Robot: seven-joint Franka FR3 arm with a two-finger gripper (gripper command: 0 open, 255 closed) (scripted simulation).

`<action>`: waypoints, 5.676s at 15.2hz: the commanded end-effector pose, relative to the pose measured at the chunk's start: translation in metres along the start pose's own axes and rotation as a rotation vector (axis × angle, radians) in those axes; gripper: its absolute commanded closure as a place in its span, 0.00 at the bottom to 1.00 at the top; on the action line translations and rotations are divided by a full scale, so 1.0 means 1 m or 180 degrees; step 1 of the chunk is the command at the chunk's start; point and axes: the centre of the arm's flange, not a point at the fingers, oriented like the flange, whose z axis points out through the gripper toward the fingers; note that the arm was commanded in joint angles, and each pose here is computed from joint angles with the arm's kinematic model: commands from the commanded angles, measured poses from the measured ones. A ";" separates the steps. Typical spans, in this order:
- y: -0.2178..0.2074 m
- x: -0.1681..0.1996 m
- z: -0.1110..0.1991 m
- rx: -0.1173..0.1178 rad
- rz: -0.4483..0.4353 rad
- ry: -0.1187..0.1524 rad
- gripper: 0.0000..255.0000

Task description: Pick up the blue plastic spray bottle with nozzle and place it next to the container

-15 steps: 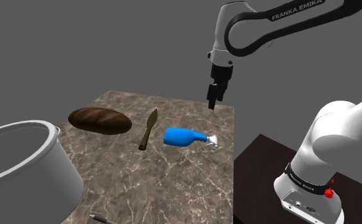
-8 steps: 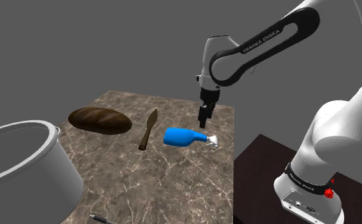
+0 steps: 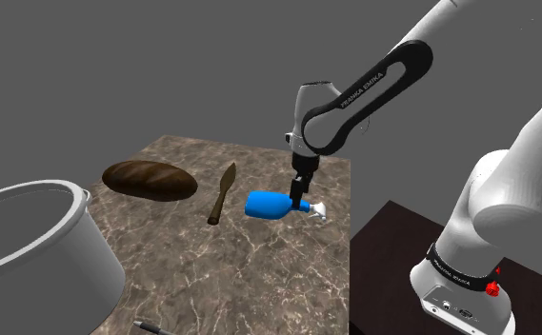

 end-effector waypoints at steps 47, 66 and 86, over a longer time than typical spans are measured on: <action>-0.019 0.002 -0.123 -0.0001 -0.0001 0.0002 1.00; -0.032 0.004 -0.222 -0.0001 -0.0001 0.0002 1.00; -0.092 0.047 -0.293 -0.0001 -0.0001 0.0002 1.00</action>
